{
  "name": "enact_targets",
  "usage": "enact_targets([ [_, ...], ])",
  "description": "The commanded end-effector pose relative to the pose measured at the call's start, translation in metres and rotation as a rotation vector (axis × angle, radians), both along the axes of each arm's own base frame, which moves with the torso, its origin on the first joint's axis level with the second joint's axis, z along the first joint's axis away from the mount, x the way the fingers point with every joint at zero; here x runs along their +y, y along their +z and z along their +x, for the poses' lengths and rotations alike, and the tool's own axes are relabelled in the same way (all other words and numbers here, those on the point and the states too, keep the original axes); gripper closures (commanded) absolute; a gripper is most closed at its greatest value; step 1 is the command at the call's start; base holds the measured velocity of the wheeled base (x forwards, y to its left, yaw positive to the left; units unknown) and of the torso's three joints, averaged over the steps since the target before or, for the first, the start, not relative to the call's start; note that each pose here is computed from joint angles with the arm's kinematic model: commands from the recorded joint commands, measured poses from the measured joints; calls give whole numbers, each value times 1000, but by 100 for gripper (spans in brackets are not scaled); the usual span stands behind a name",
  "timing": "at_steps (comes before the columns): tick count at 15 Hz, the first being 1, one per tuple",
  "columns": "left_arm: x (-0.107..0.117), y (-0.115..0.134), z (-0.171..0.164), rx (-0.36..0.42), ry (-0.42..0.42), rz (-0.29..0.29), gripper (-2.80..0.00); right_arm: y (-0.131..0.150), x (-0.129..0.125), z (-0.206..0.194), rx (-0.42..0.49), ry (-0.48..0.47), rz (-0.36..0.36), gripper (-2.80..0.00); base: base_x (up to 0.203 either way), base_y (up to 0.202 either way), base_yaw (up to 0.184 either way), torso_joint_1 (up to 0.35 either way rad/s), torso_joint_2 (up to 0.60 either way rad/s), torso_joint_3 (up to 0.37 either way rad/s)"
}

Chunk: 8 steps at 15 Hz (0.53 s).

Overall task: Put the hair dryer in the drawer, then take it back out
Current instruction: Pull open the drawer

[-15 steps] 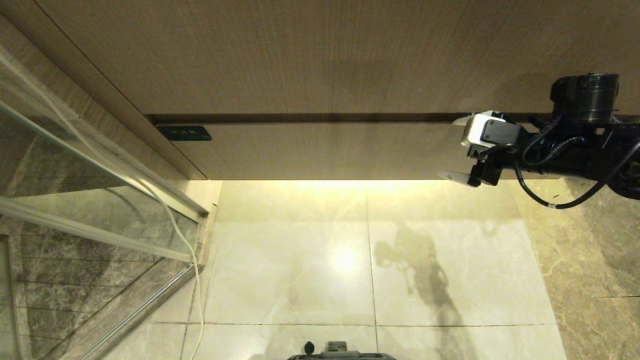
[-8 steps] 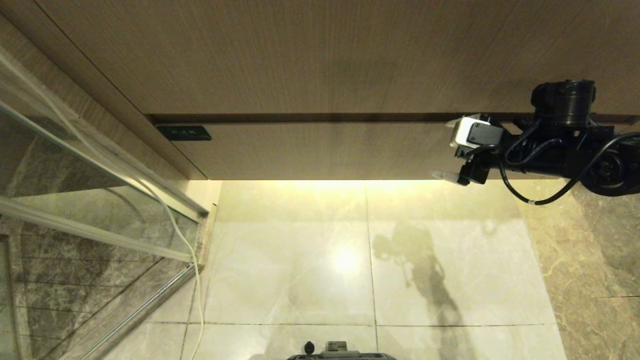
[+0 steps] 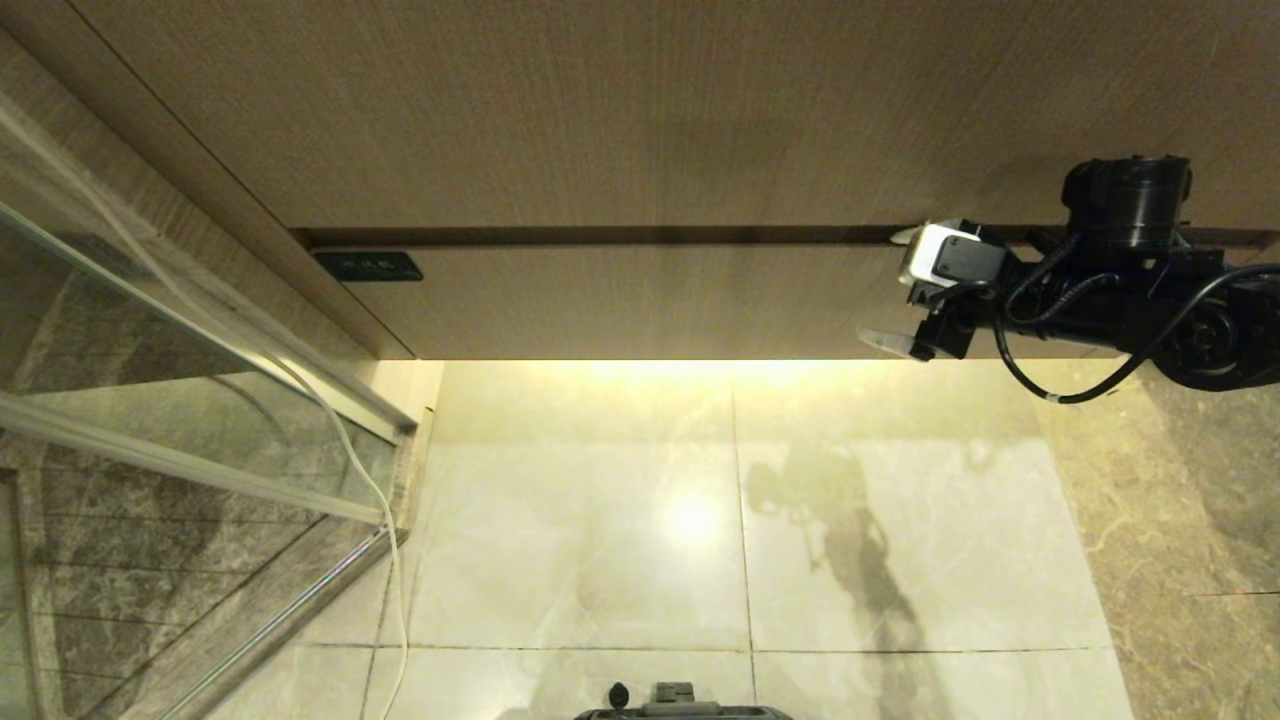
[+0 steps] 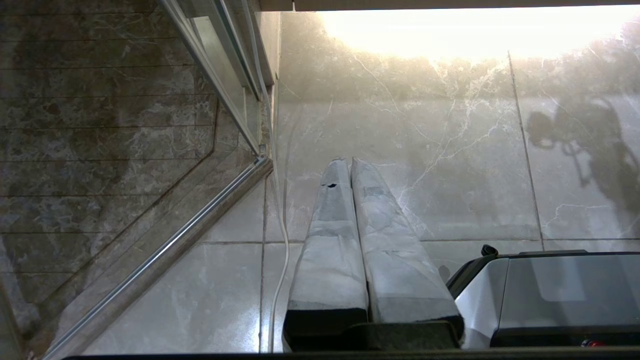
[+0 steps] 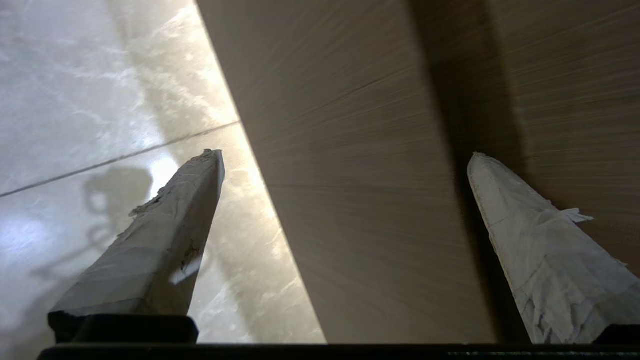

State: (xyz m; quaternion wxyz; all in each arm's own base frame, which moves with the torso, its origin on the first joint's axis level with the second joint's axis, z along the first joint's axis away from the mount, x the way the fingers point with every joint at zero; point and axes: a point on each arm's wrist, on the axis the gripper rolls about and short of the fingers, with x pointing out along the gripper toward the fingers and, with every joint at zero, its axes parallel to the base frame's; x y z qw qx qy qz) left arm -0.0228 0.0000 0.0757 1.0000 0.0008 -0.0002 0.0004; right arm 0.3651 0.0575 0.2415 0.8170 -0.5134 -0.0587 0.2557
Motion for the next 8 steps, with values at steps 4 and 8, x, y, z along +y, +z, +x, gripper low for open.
enact_targets([
  [4,0,0,0,-1,1,0,0,2,1,7,-46,2,10,-280,0,0,0,0,0,0],
  [8,0,0,0,-1,-1,0,0,-7,3,16,-50,1,12,-280,0,0,0,0,0,0],
])
